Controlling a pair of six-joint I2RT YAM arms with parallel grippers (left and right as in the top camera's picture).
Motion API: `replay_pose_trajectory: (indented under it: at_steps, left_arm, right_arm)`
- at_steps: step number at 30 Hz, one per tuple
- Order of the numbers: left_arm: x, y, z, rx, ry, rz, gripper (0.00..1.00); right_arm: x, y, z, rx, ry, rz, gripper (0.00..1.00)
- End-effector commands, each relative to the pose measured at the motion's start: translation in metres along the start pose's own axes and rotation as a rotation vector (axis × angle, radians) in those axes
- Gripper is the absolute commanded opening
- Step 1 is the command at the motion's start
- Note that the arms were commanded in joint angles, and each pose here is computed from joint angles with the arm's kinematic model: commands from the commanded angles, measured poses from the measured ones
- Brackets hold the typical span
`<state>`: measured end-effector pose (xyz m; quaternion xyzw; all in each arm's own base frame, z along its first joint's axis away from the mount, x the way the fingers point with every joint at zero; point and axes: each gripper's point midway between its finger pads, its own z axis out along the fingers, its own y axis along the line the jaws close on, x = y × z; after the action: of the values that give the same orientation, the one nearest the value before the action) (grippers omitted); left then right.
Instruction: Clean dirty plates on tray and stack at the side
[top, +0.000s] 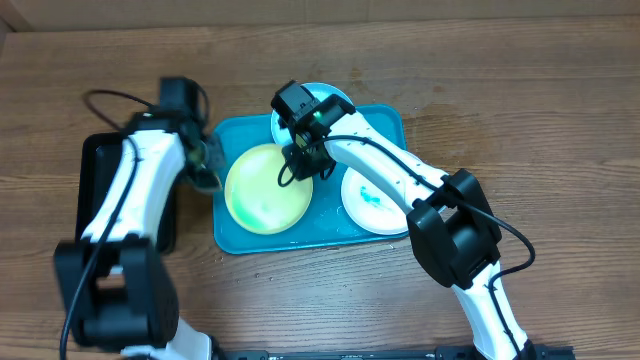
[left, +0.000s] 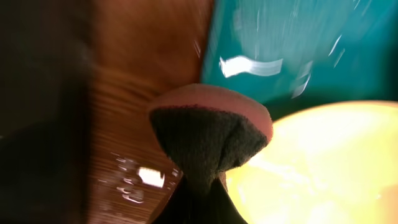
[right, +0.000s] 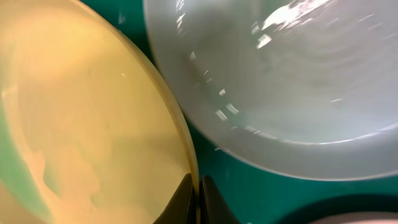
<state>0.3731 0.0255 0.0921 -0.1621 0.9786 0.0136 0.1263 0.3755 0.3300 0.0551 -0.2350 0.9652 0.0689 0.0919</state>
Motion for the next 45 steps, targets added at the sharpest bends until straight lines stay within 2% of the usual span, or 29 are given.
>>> replay_pose_trajectory:
  at_steps: [1,7,14,19,24,33,36,37,39,41,45]
  left_arm:
    - [-0.039,0.029,-0.067,-0.005,-0.209,-0.152,0.04]
    - [-0.036,0.105,-0.077,-0.073,-0.209,-0.353,0.04]
    - [-0.021,0.157,-0.064,-0.048,-0.146,-0.540,0.04]
    - [-0.017,0.180,-0.065,-0.057,-0.150,-0.622,0.04]
    - [-0.018,0.181,-0.066,-0.019,-0.154,-0.647,0.04]
    - [-0.017,0.180,-0.065,-0.012,-0.148,-0.646,0.04]
    - [-0.017,0.178,-0.065,-0.003,-0.144,-0.645,0.04]
    - [-0.017,0.176,-0.065,0.010,-0.141,-0.643,0.04]
    - [-0.017,0.175,-0.065,0.013,-0.139,-0.640,0.04]
    - [-0.017,0.175,-0.065,0.013,-0.142,-0.640,0.04]
    - [-0.019,0.175,-0.065,0.016,-0.151,-0.639,0.04]
  right_arm:
    - [-0.036,-0.015,-0.072,0.194,-0.208,-0.004,0.04]
    - [-0.052,-0.033,-0.151,0.623,-0.393,-0.108,0.04]
    - [-0.054,0.008,-0.219,1.033,-0.543,-0.314,0.04]
    - [-0.053,0.039,-0.231,1.091,-0.565,-0.436,0.04]
    - [-0.052,0.055,-0.239,1.131,-0.581,-0.486,0.04]
    - [-0.058,0.046,-0.233,1.072,-0.604,-0.420,0.04]
    - [-0.059,0.048,-0.194,0.809,-0.564,-0.384,0.04]
    - [-0.056,0.055,-0.162,0.567,-0.496,-0.364,0.04]
    - [-0.053,0.060,-0.142,0.337,-0.435,-0.298,0.04]
    - [-0.055,0.046,-0.141,0.238,-0.407,-0.195,0.04]
    - [-0.061,-0.016,-0.163,0.121,-0.357,0.058,0.04]
